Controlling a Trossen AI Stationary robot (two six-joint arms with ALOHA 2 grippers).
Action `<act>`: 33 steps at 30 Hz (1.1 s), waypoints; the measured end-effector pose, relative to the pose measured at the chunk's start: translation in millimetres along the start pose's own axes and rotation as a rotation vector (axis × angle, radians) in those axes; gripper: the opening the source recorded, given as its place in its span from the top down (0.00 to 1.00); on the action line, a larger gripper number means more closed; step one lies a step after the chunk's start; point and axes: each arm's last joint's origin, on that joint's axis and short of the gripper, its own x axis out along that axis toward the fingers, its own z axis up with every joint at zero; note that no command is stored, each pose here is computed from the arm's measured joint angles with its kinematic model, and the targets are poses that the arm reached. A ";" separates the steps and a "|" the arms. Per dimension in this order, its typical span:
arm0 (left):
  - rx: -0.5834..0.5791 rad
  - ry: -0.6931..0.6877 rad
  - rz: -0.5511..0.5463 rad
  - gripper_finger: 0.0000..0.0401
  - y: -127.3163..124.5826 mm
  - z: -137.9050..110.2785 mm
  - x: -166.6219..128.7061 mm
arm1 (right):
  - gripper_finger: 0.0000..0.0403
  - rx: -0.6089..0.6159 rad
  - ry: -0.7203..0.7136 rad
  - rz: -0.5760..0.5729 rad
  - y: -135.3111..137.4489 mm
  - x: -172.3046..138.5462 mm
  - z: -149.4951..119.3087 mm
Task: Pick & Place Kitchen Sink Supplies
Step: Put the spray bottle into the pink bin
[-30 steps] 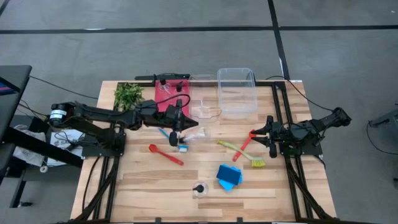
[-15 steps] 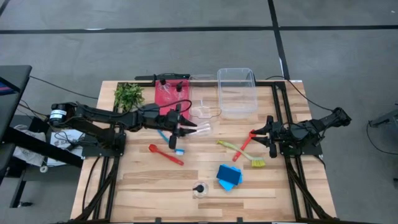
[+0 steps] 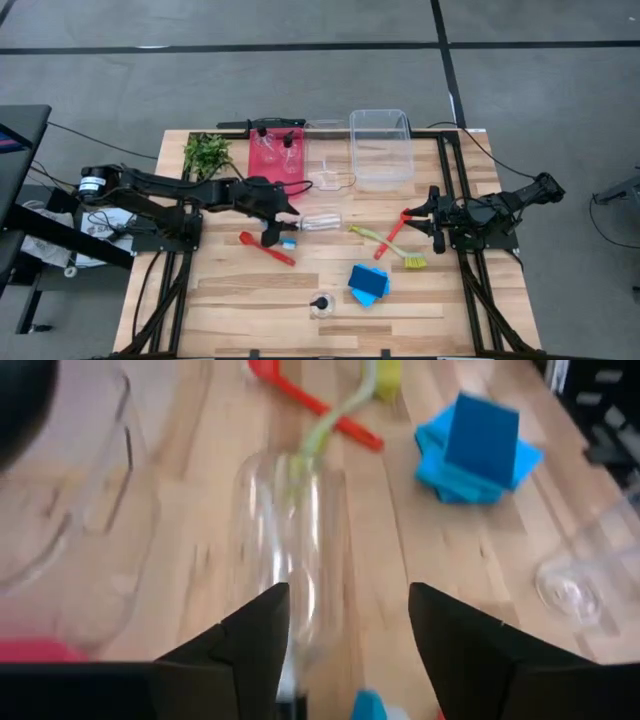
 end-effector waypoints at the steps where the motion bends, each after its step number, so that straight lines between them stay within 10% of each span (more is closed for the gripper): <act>1: 0.000 0.015 -0.001 0.48 -1.2 -1.1 -2.0 | 0.70 0.000 0.000 0.000 0.0 0.0 0.0; 33: 0.037 0.273 -0.015 0.48 -14.9 -18.7 37.9 | 0.70 0.000 0.000 0.000 0.0 0.0 0.0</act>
